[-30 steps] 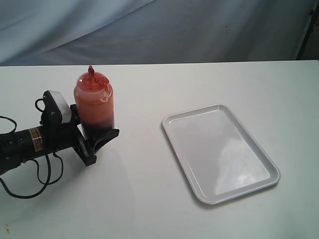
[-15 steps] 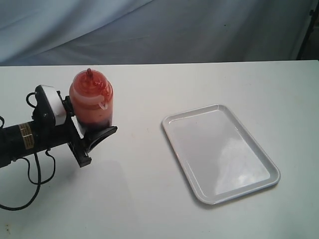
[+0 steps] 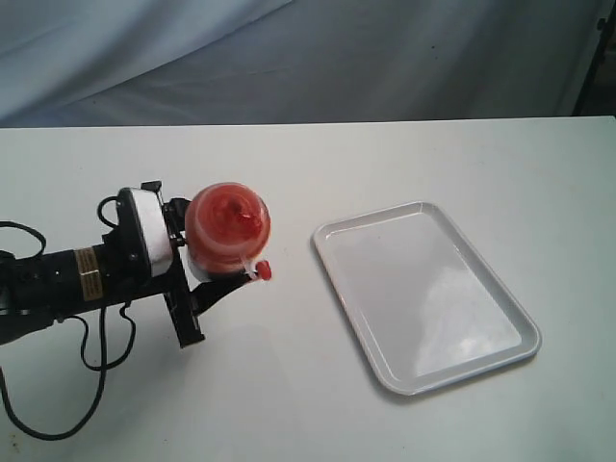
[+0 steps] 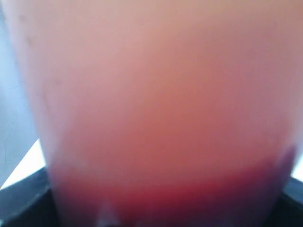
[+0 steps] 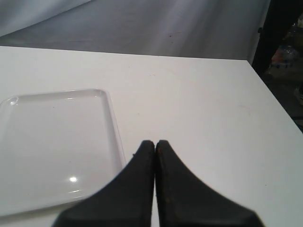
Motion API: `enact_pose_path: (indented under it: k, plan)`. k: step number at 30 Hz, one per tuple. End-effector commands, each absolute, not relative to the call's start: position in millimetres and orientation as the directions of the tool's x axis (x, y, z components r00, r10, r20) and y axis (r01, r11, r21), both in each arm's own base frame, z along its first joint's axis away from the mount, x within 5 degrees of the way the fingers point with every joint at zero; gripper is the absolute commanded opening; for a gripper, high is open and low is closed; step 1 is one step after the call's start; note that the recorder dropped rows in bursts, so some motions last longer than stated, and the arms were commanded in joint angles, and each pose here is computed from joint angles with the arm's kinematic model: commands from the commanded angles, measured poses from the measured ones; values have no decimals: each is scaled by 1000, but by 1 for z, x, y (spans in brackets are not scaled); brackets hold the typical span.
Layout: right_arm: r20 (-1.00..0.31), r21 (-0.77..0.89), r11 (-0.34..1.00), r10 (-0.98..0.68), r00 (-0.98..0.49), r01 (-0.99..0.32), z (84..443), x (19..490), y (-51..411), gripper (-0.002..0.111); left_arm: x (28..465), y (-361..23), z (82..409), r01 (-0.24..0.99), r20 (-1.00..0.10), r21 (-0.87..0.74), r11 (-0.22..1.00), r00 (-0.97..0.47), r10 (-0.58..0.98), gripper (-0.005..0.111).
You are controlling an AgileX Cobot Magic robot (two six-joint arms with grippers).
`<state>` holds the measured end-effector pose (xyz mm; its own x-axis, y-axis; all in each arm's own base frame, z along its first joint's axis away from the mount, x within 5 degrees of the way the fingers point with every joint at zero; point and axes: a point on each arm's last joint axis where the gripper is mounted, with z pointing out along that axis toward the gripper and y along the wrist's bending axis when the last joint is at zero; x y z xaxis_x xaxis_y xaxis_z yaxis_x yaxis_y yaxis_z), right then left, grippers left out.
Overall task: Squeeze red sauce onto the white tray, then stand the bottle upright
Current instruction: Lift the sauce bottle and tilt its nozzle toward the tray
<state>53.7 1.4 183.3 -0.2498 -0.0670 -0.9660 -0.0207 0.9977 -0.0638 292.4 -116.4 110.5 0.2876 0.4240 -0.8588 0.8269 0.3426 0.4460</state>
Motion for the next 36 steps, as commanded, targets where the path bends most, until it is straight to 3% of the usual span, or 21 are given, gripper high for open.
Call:
enact_pose_path:
  k: [1,16,20,21,24,27,36]
  plan:
    - [-965,-72,997,-75,-250,-20,182,54,1,0,290,-133,120,792,-844,499,352,351,405,0]
    - [-977,-68,998,-69,-200,-13,187,55,1,0,292,-134,121,772,-838,513,375,355,415,0]
    - [-973,231,973,231,-15,-5,204,56,2,0,292,-134,121,771,-837,515,374,357,415,0]
    - [-914,402,916,401,64,-9,211,56,0,0,292,-134,121,771,-837,515,374,357,415,0]
    - [-762,640,768,640,97,-30,214,56,-2,0,292,-134,121,771,-837,515,374,357,415,0]
    - [-700,709,705,709,84,-39,213,56,-2,0,292,-134,121,771,-837,515,374,357,415,0]
    - [-699,710,703,710,84,-39,213,56,-2,0,292,-134,121,771,-837,515,374,357,415,0]
